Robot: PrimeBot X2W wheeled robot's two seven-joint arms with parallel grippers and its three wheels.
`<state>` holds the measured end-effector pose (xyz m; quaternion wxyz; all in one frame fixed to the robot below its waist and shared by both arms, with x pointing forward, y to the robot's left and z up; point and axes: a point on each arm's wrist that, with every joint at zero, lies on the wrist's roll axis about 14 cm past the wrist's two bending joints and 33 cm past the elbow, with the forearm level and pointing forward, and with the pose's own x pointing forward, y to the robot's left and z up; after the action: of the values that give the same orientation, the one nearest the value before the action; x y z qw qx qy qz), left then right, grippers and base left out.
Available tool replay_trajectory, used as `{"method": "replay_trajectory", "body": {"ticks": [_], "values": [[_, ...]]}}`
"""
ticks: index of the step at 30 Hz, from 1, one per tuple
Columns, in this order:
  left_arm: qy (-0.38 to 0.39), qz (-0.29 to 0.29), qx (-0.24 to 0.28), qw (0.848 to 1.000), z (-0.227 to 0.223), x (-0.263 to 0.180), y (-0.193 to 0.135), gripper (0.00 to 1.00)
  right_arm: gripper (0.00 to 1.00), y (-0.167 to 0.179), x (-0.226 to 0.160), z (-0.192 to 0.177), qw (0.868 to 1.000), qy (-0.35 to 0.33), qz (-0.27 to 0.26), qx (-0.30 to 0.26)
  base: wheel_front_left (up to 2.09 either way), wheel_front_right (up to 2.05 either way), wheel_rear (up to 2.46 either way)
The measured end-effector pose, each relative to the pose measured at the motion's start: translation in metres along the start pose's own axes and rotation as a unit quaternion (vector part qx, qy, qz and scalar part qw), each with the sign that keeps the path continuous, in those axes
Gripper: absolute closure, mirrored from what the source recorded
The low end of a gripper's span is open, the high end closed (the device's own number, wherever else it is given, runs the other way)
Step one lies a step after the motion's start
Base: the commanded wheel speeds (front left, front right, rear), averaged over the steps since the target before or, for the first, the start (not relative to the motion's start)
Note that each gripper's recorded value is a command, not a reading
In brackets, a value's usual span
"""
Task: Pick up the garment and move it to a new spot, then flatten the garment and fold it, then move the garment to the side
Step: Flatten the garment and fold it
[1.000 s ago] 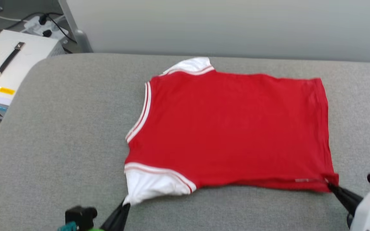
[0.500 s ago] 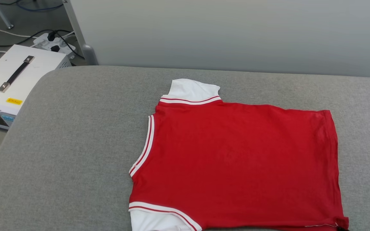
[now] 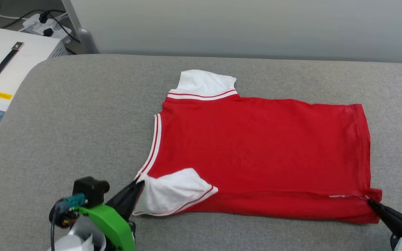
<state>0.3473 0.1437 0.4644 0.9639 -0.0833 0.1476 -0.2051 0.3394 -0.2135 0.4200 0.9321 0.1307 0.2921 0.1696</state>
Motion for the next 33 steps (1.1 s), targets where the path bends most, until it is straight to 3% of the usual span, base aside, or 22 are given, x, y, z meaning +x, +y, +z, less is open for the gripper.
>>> {"method": "replay_trajectory", "body": {"ticks": [9, 16, 28, 33], "values": [[-0.003, -0.027, 0.069, 0.997, 0.035, 0.058, 0.02, 1.0, 1.0, -0.002, 0.025, 0.031, 1.0, -0.012, 0.0, -0.009, 0.0, 0.0, 0.0], [0.012, -0.026, 0.075, 0.997, 0.032, 0.094, 0.039, 1.0, 1.0, -0.012, 0.046, 0.046, 1.0, -0.015, -0.011, -0.006, 0.0, 0.0, 0.0], [0.112, 0.009, 0.04, 0.993, -0.047, 0.118, 0.067, 1.0, 1.0, -0.037, 0.084, 0.028, 0.998, 0.022, -0.05, -0.013, 0.0, 0.0, 0.0], [0.119, 0.013, 0.028, 0.992, -0.057, 0.118, 0.067, 1.0, 1.0, -0.039, 0.09, 0.02, 0.998, 0.027, -0.056, -0.019, 0.0, 0.0, 0.0]]}}
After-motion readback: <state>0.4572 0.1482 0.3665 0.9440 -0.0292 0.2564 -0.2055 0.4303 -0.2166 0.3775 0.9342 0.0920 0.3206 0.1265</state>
